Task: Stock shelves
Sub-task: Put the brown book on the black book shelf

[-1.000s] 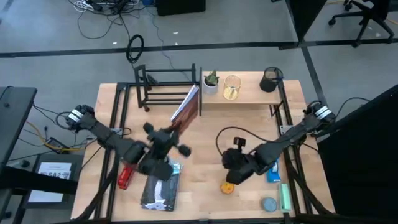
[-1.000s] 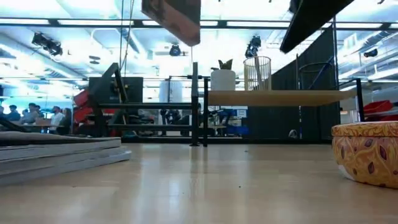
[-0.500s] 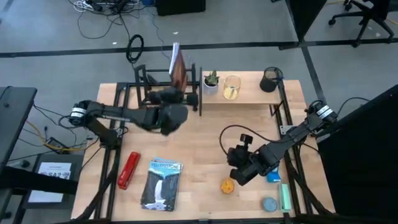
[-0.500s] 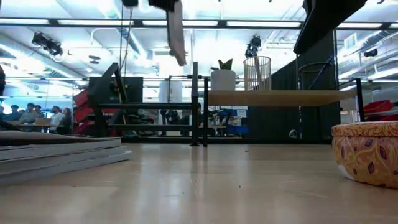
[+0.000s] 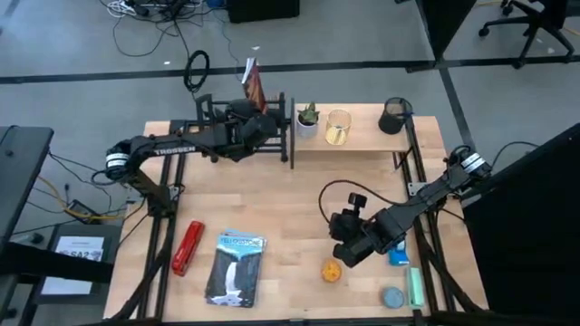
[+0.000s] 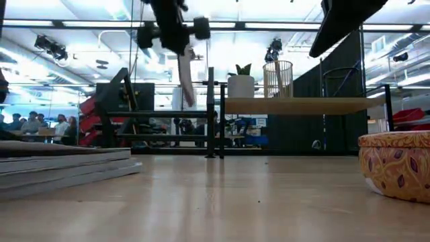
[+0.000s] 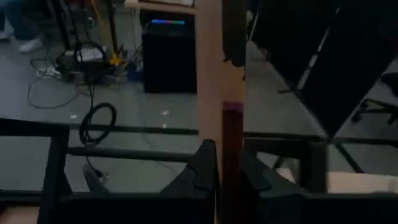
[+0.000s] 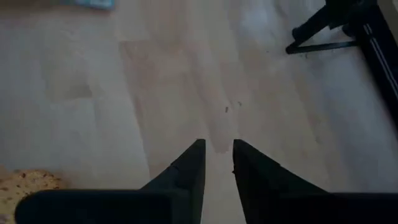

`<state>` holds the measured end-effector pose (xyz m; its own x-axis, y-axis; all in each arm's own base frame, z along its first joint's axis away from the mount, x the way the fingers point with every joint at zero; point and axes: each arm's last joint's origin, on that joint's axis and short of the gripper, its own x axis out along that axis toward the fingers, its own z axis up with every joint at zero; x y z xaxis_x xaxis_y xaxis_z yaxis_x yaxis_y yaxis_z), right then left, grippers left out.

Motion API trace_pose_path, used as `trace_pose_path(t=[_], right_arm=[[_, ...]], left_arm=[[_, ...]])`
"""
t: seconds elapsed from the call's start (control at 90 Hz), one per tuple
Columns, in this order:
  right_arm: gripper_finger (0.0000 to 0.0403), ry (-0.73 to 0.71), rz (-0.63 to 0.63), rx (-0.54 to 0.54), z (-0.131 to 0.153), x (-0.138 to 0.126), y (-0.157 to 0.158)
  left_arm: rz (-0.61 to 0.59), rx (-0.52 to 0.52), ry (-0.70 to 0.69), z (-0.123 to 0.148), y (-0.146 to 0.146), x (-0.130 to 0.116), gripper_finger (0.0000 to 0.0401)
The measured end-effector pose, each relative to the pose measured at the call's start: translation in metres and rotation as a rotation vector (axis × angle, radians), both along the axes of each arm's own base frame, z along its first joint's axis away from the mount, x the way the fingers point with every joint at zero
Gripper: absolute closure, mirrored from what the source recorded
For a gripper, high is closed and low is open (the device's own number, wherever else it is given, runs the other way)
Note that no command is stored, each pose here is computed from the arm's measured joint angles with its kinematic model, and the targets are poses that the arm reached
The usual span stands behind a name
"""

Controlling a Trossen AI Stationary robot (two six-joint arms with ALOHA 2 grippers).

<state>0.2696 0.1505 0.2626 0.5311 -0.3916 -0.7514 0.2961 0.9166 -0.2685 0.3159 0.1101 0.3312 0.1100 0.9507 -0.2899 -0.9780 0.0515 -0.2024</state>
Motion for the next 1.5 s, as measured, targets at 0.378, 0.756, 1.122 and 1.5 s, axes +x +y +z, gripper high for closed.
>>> trace_pose_path(t=[0.378,0.756,1.122,1.5], right_arm=[[0.0349,-0.032,0.016,0.014,0.001,0.004,0.002],[0.0349,-0.037,0.016,0.017,0.002,0.005,0.002],[0.0349,-0.04,0.016,0.018,0.002,0.005,0.002],[0.0349,-0.04,0.014,0.017,0.002,0.005,0.001]], left_arm=[[-0.045,-0.124,0.027,-0.033,0.017,0.016,0.0401],[-0.057,-0.177,0.033,-0.054,0.021,0.029,0.0401],[-0.11,-0.191,-0.016,-0.052,0.021,0.034,0.0397],[-0.154,-0.185,-0.016,-0.05,0.019,0.038,0.0352]])
